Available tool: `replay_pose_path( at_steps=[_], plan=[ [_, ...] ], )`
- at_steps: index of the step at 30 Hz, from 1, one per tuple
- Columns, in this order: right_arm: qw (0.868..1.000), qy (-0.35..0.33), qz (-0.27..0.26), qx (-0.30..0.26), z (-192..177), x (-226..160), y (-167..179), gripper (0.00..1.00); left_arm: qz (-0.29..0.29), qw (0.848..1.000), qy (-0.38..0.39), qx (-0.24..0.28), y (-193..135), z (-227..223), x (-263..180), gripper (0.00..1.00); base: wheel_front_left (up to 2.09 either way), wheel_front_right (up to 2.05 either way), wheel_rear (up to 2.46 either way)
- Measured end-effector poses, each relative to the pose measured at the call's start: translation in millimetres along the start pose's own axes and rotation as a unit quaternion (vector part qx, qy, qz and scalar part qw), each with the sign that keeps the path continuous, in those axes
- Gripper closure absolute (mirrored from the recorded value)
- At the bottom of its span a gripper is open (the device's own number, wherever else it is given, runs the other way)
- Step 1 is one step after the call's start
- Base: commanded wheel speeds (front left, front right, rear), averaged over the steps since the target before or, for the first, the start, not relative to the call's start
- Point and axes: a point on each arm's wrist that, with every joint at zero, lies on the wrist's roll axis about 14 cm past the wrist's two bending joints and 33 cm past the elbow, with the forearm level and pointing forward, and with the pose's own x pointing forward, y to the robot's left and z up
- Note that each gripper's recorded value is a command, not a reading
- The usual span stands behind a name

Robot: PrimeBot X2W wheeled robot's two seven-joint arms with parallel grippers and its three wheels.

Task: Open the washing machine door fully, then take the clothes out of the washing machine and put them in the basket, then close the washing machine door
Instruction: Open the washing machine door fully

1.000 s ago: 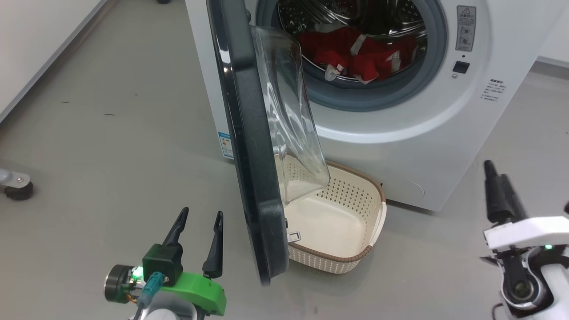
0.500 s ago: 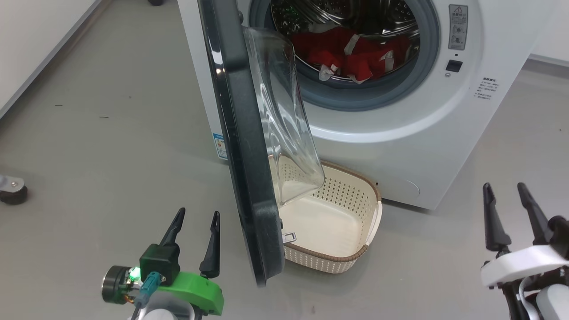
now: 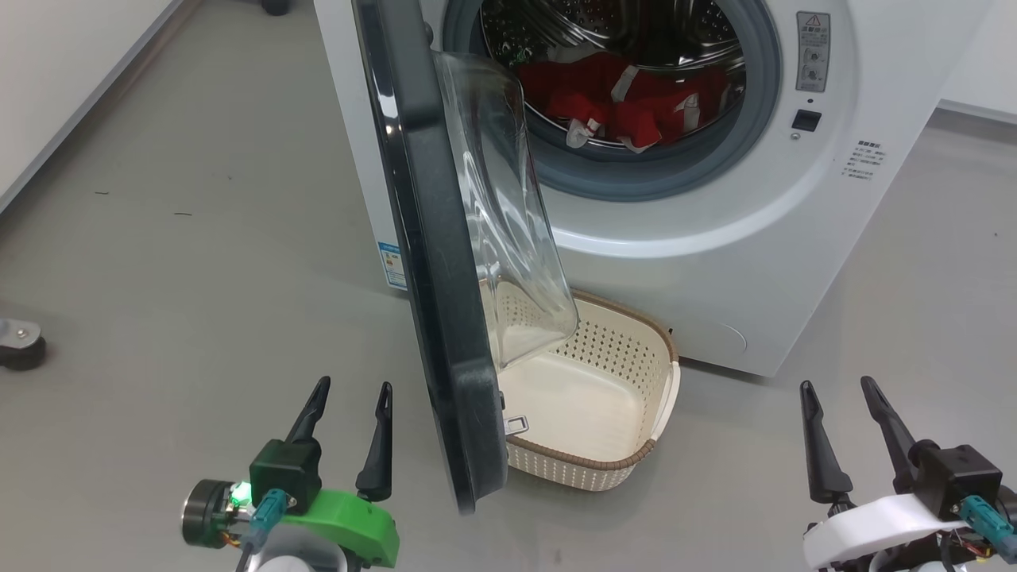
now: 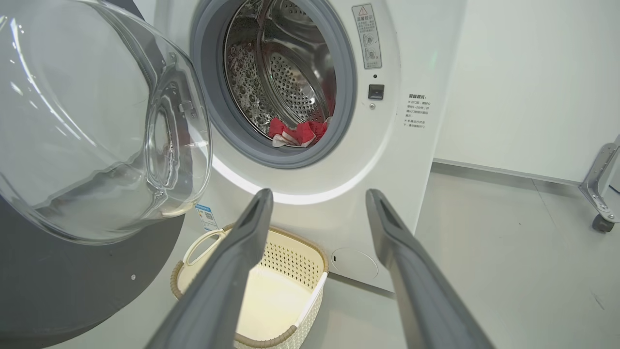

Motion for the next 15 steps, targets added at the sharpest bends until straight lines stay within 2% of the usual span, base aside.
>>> replay_pose_path(
  at_steps=[15],
  plan=[
    [1.0, -0.011, -0.026, 0.004, 2.3, -5.1, -1.8, 0.0, -0.002, 1.0, 0.004, 0.0, -1.0, -2.6, -0.9, 0.0, 0.0, 0.0, 0.0]
  ],
)
